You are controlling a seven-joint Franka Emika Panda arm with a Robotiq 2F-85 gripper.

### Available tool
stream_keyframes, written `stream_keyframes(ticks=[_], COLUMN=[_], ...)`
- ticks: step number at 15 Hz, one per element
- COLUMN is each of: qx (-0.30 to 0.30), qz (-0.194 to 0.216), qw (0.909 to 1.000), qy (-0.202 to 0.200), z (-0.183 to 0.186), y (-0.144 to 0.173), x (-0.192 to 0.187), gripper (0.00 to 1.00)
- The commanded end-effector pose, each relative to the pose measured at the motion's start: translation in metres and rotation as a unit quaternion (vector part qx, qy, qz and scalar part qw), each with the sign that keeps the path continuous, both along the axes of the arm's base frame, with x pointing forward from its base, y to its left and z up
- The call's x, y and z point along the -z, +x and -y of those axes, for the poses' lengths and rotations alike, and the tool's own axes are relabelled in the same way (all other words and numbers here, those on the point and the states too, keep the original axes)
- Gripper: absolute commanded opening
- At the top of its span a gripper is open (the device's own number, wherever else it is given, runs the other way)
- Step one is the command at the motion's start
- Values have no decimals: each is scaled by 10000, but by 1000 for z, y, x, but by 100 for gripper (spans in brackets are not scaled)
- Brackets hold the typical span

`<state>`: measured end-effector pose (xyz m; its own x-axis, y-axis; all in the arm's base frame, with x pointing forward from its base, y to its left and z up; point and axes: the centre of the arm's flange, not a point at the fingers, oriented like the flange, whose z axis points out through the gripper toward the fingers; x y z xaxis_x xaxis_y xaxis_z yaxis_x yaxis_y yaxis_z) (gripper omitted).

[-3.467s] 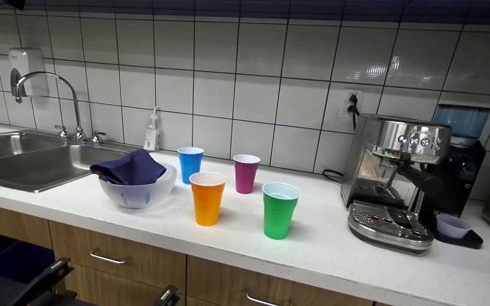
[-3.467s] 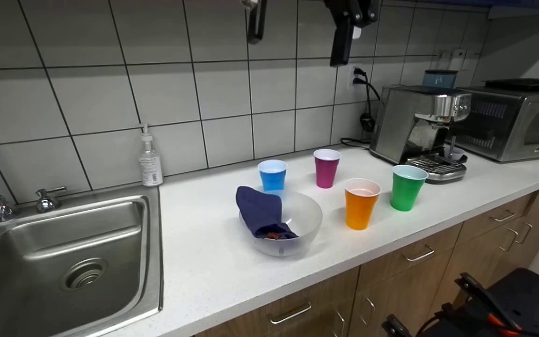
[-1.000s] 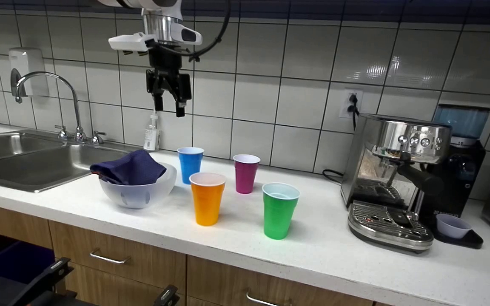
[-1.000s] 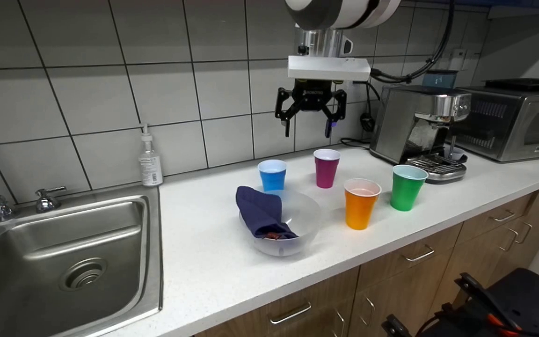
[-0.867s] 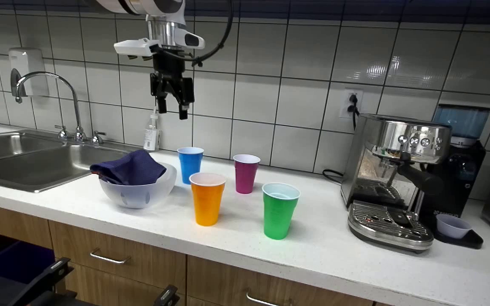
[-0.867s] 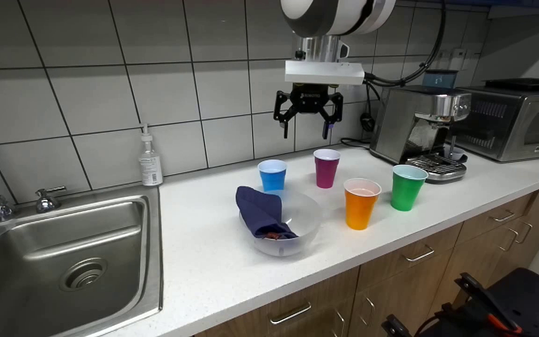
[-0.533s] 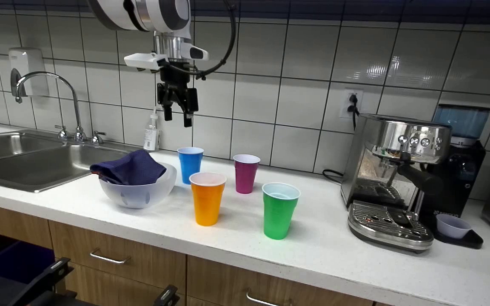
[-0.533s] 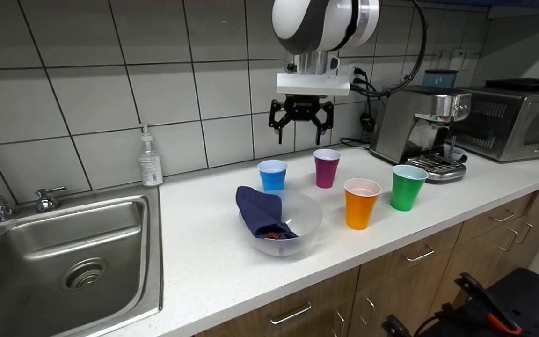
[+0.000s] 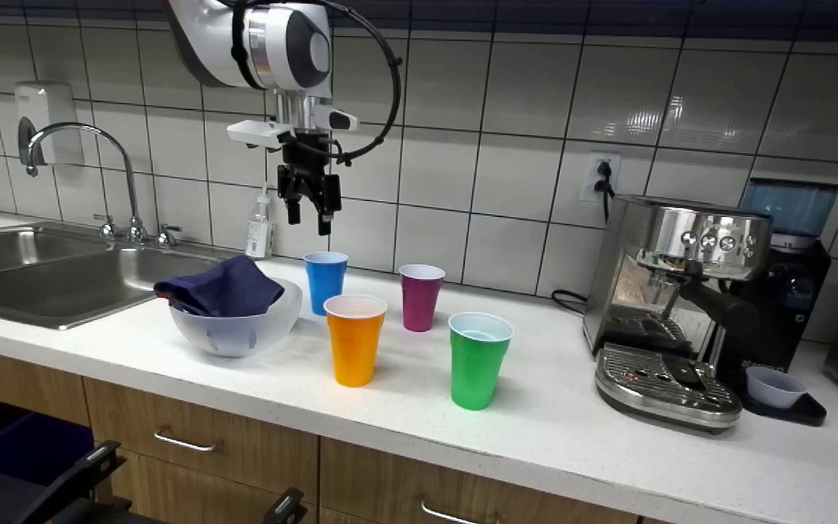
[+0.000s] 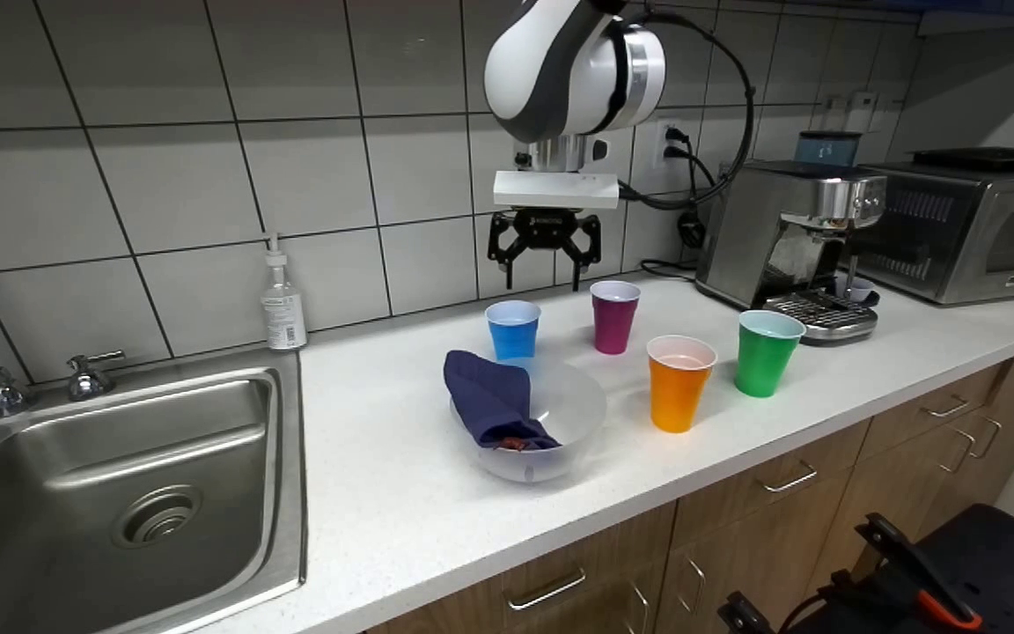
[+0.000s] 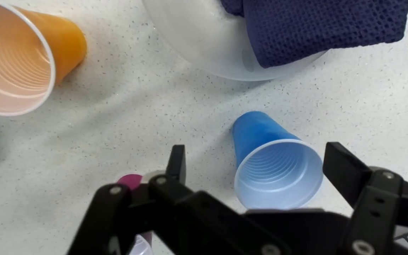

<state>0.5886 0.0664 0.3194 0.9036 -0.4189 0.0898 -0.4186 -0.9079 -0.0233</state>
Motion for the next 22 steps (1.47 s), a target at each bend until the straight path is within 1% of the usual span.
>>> stream_keyframes(ticks=[1,11,22], qx=[145,376,506], qz=[8,-67,-142], qw=[9998,9991,9983], qy=[-101,-189,-251], z=[-5,4,14], y=[28,59,76], x=[12,46,71], gripper=[100,100,100])
